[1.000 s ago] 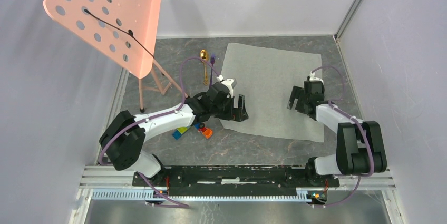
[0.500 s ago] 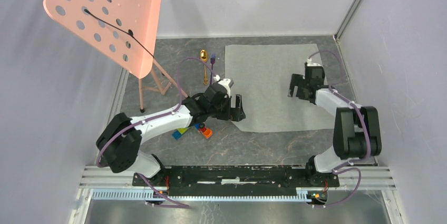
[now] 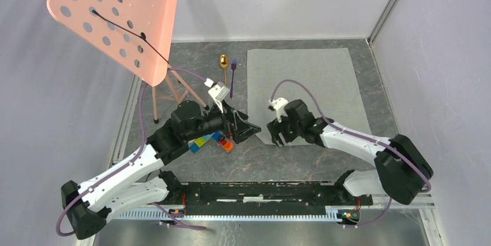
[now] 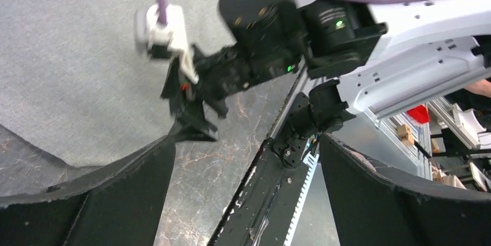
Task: Fold the napkin into a case and place the utensils inside
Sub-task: Flatten out the crumpled napkin at the center of the board, then pick up the flattened napkin from the center of the board, then fold and flatten the napkin at the center of the board.
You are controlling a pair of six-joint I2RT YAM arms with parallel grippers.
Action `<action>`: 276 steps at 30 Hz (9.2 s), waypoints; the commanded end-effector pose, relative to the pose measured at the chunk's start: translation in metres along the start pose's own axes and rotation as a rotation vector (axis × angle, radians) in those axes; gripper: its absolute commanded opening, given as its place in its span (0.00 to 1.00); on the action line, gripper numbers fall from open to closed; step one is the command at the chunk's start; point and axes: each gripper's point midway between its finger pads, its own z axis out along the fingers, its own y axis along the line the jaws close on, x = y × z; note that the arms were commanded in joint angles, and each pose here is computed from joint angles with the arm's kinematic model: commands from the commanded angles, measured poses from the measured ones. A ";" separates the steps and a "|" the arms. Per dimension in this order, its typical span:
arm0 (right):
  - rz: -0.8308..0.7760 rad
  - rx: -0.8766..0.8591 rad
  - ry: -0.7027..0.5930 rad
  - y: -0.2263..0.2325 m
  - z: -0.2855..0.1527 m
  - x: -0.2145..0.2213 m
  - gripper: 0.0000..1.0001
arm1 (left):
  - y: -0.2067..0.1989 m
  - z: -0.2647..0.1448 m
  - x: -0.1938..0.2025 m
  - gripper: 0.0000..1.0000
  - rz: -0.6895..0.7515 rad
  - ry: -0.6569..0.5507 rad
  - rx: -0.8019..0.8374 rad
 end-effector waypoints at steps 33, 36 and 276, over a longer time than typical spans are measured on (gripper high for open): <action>0.312 -0.479 0.008 0.042 0.026 -0.058 0.44 | -0.013 -0.019 -0.004 1.00 0.135 -0.065 0.078; 0.222 -0.154 0.007 -0.008 0.020 -0.055 0.50 | -0.007 -0.016 -0.001 1.00 0.118 -0.062 0.061; 0.838 0.736 -0.157 -0.317 -0.154 0.023 0.00 | 0.124 0.116 0.055 0.02 -0.086 0.470 -0.721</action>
